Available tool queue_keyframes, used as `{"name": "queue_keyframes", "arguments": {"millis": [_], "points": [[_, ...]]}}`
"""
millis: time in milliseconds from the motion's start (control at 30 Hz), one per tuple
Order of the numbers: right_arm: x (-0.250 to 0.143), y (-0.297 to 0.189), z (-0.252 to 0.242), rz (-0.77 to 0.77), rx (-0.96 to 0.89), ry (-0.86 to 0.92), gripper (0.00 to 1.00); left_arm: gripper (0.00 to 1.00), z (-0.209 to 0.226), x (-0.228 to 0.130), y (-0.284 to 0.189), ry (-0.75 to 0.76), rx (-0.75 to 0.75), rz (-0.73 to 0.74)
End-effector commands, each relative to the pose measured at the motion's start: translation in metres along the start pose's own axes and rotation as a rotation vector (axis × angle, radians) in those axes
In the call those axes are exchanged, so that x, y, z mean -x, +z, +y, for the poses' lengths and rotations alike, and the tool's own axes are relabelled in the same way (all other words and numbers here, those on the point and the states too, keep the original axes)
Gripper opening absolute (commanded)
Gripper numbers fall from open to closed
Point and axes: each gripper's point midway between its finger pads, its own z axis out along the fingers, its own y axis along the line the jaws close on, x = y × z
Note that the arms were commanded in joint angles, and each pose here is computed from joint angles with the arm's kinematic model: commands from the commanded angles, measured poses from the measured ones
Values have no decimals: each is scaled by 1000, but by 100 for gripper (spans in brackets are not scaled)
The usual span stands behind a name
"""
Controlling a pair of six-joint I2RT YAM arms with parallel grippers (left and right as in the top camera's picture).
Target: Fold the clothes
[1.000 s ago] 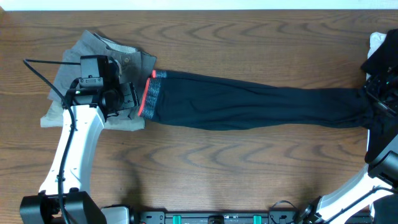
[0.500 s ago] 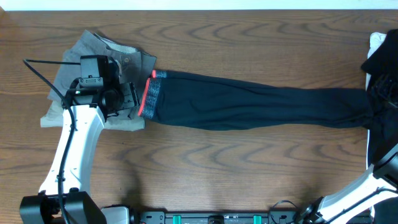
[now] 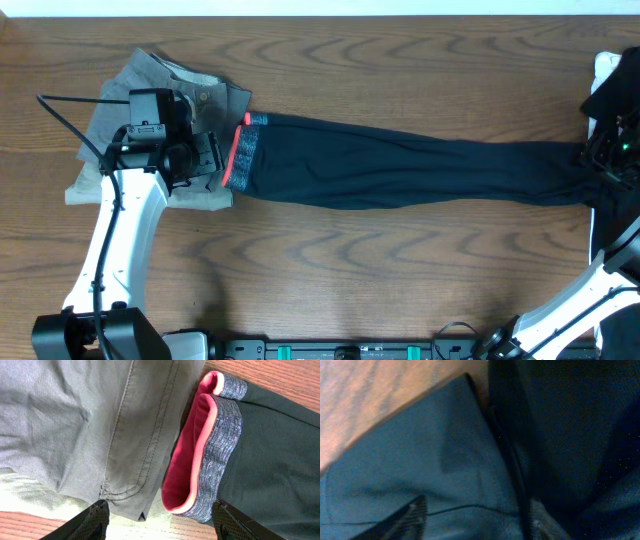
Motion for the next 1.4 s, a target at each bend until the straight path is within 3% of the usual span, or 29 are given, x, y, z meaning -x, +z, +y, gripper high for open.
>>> {"name": "queue_keyframes", "arguments": {"millis": [0,167,233,433,633,1033,1200,1367], "points": [[-13,13,-4,35,-10,22,52,67,-1,7,-4,2,-1,-17],[-21,22,-3,47,4,81,8,67,-1,7,-4,2,-1,-17],[-15,14,3,22,32,75,1,67,-1,7,-5,2,-1,-18],[20,-49,30,-157,118,25,1,67,-1,8,-5,2,-2,-21],[27,-96,42,-267,117,-10,1,67,-1,8,-5,2,-2,-24],[33,-98,57,-293,115,-57,1,68,-1,9,-5,2,-3,-27],[28,-107,104,-286,283,-156,1,68,-1,11,-5,3,-4,-33],[-2,-97,180,-194,393,-309,1,68,-2,10,-8,3,-4,-36]]}}
